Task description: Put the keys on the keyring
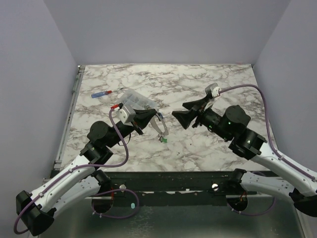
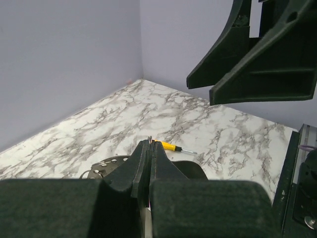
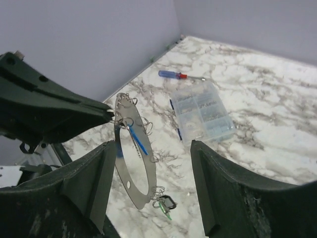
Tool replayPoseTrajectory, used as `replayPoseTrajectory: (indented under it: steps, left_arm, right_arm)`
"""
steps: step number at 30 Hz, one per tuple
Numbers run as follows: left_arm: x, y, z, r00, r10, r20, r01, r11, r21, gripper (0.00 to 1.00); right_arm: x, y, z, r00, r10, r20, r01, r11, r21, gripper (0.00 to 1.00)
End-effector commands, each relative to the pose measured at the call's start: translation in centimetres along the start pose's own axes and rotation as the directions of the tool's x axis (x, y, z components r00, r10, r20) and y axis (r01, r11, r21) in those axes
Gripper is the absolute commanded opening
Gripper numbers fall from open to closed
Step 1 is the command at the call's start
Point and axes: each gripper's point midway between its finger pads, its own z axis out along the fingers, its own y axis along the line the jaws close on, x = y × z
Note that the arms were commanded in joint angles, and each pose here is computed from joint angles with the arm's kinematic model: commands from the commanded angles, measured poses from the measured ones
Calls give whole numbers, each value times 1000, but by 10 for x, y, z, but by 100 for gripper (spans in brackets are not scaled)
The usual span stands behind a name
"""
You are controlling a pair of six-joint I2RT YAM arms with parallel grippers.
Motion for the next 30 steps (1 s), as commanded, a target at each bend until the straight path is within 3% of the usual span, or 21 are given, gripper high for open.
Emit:
replayPoseTrajectory:
  steps: [1,7,14,30]
  left_arm:
    - [-17,-12,1,998,29,62,-34,997,72,0]
    - [-11,-29,4,999,24,42,-31,983,179,0]
    - [-6,-52,3,1000,11,24,-18,949,313,0]
    - [-5,-67,0,1000,-4,24,-6,916,401,0]
  right_arm:
    - [-12,20,-16,942,-250,221,290,943,-166,70]
    - [21,34,-18,891,-377,253,441,850,-288,68]
    - [21,60,-32,849,-402,342,520,750,-409,62]
    - [38,52,-22,804,-518,293,595,691,-411,54]
